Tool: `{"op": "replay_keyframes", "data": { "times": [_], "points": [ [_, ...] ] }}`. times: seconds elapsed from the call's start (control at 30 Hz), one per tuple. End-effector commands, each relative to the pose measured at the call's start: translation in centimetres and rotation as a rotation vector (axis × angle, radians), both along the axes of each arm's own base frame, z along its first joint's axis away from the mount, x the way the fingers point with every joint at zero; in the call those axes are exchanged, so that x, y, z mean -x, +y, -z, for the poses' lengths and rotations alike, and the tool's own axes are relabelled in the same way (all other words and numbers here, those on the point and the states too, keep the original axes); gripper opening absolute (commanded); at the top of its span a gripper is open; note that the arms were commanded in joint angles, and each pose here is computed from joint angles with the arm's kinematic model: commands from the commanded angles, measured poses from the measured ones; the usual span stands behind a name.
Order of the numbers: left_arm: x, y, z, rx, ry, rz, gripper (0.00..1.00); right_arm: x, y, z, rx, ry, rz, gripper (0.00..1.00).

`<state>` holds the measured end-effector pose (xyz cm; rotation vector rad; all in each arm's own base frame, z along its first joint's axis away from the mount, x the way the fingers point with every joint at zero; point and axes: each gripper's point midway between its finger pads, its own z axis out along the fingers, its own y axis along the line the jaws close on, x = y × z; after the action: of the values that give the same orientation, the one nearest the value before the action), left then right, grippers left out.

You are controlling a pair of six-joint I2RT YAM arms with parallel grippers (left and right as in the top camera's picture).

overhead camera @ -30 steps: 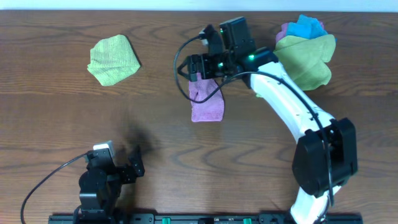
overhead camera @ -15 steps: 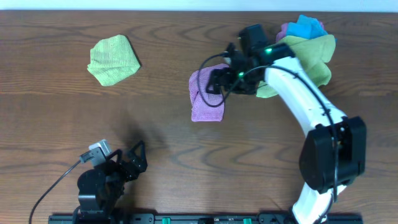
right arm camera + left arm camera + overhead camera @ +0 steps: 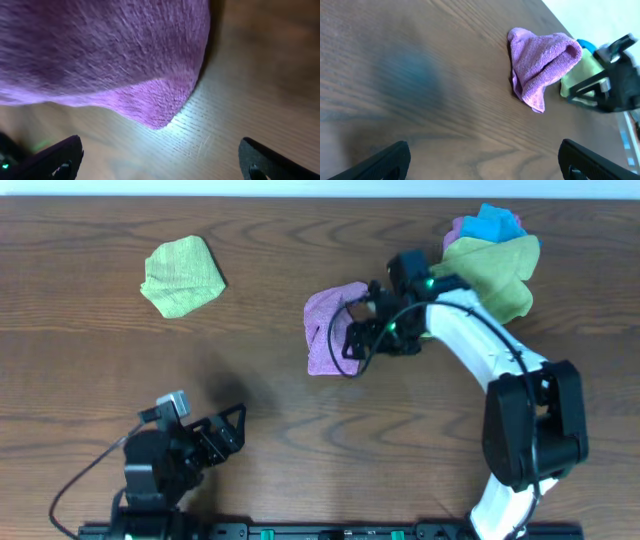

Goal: Fold the cloth

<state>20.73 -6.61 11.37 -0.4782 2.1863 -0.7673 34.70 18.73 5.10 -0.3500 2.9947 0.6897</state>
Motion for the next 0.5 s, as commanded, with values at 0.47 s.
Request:
{"op": "replay_keyframes", "data": {
  "times": [0.47],
  "points": [
    [-8.1,-3.2,-4.9,-0.014,0.214,0.270,0.95,0.8,2.2,3.8,-0.048,-0.001,0.070,0.68]
  ]
}}
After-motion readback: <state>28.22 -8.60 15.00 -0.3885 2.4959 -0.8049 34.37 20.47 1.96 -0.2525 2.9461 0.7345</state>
